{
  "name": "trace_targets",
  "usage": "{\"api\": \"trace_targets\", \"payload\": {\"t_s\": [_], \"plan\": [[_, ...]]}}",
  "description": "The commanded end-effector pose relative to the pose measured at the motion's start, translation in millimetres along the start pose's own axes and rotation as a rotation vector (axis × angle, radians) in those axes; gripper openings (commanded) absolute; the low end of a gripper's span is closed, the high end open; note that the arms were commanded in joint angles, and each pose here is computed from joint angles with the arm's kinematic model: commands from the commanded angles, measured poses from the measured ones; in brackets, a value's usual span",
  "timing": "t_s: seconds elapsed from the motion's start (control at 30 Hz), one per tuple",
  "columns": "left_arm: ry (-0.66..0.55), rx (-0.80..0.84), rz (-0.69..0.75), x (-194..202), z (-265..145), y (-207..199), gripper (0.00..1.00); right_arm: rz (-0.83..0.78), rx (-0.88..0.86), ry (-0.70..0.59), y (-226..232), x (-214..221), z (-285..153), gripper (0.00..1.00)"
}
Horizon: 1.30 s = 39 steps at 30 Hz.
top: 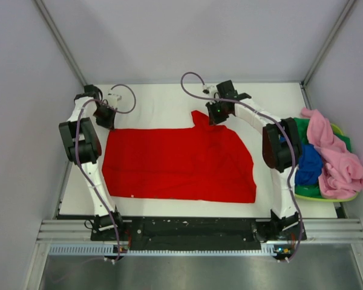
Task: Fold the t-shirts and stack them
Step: Grap the side of the flattened tshirt furthest away from the robot with both arms, then fold the other side of the tshirt into a rectangle
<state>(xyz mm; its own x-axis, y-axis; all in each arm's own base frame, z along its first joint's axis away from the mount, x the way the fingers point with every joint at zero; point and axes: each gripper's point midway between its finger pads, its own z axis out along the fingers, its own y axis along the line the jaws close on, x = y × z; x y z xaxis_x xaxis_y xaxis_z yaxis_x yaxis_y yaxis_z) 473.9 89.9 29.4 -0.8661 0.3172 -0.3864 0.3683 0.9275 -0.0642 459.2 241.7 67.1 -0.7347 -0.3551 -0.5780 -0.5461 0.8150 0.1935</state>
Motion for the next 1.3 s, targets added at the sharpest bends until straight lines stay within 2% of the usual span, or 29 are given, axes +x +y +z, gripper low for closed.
{"api": "trace_targets", "payload": {"t_s": [0.0,0.2,0.33,0.47,0.57,0.8,1.0,1.27], "plan": [[-0.085,0.065,0.009,-14,-10,-12,0.0,-0.126,-0.002,-0.059,15,-22,-58,0.0],[-0.179,0.135,0.126,-14,-58,-49,0.0,-0.254,0.019,0.108,23,31,-104,0.0],[-0.213,0.063,0.219,2,-84,-56,0.0,-0.434,0.095,0.243,29,81,-126,0.0],[-0.208,0.003,0.312,26,-99,-61,0.0,-0.532,0.116,0.303,39,111,-152,0.0],[-0.192,-0.04,0.394,46,-105,-62,0.0,-0.525,0.196,0.332,29,129,-174,0.0],[-0.147,-0.108,0.522,66,-113,-57,0.0,-0.449,0.2,0.358,37,159,-190,0.0],[-0.151,-0.167,0.539,64,-120,-37,0.0,-0.426,0.169,0.324,47,160,-197,0.0],[-0.091,-0.178,0.537,82,-104,-27,0.0,-0.453,0.108,0.419,66,184,-176,0.0]]}}
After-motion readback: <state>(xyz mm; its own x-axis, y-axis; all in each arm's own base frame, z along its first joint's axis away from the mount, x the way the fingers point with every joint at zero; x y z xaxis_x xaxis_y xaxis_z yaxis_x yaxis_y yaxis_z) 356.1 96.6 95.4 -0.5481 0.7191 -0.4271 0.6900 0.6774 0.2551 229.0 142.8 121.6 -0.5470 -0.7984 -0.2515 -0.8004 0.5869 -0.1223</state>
